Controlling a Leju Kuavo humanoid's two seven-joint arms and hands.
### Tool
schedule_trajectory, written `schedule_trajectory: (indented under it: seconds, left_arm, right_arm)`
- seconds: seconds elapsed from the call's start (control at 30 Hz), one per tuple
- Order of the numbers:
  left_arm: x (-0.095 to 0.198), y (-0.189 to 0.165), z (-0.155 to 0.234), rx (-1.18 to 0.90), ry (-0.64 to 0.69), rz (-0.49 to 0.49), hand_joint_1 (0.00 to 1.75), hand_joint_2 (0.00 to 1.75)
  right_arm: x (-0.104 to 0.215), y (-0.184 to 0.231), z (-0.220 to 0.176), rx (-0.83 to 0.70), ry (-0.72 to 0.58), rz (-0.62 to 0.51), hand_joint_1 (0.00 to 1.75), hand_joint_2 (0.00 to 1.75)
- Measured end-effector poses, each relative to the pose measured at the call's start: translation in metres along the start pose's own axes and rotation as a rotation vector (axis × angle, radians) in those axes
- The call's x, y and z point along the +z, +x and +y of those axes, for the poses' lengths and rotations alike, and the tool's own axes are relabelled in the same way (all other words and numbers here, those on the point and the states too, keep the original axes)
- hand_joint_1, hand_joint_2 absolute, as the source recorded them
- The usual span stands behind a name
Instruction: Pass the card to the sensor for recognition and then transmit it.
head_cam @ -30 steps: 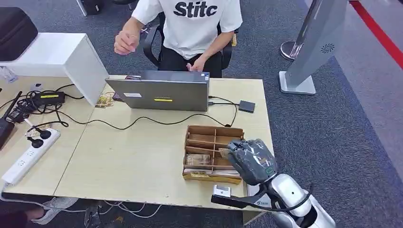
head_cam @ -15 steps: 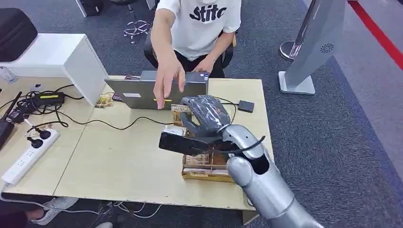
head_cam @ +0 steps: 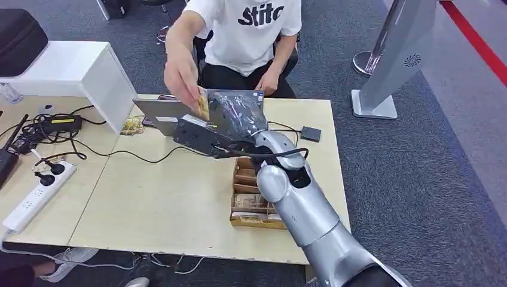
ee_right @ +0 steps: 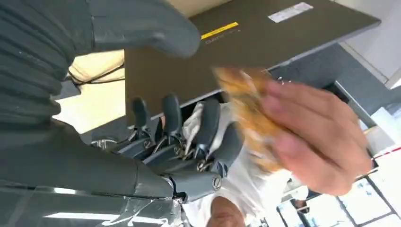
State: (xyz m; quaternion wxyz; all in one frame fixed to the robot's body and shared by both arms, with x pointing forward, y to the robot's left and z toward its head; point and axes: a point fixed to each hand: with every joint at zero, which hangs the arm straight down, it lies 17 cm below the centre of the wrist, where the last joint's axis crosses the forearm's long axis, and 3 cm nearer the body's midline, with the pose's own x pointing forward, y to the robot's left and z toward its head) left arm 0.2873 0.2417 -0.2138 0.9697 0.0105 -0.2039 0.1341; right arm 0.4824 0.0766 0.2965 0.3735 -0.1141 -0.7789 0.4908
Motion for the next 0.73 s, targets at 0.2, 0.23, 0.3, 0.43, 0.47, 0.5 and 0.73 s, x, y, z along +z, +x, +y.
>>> schedule_trajectory:
  seconds: [0.2, 0.23, 0.3, 0.43, 0.47, 0.5, 0.73]
  left_arm:
    - [0.0, -0.001, -0.002, -0.015, -0.004, 0.002, 0.0, 1.75]
    - [0.0, -0.001, -0.002, -0.019, -0.004, 0.001, 0.0, 1.75]
    - [0.0, -0.002, -0.002, -0.021, -0.004, 0.003, 0.0, 1.75]
    - [0.0, -0.003, -0.002, -0.019, -0.003, 0.005, 0.0, 1.75]
    - [0.0, -0.003, -0.001, -0.019, -0.002, 0.005, 0.0, 1.75]
    - [0.0, -0.003, -0.001, -0.019, -0.002, 0.005, 0.0, 1.75]
    - [0.0, -0.004, -0.002, -0.018, -0.007, 0.007, 0.0, 1.75]
  right_arm:
    - [0.016, -0.037, -0.06, -0.3, -0.232, 0.082, 0.0, 1.75]
    - [0.023, -0.052, -0.075, -0.346, -0.288, 0.111, 0.0, 1.75]
    - [0.042, -0.087, -0.105, -0.398, -0.394, 0.166, 0.0, 1.75]
    - [0.102, -0.173, -0.149, -0.405, -0.579, 0.3, 0.0, 1.75]
    - [0.12, -0.193, -0.156, -0.409, -0.622, 0.33, 0.0, 1.75]
    - [0.14, -0.214, -0.162, -0.412, -0.661, 0.357, 0.0, 1.75]
    - [0.274, -0.335, -0.154, -0.455, -0.84, 0.616, 0.0, 1.75]
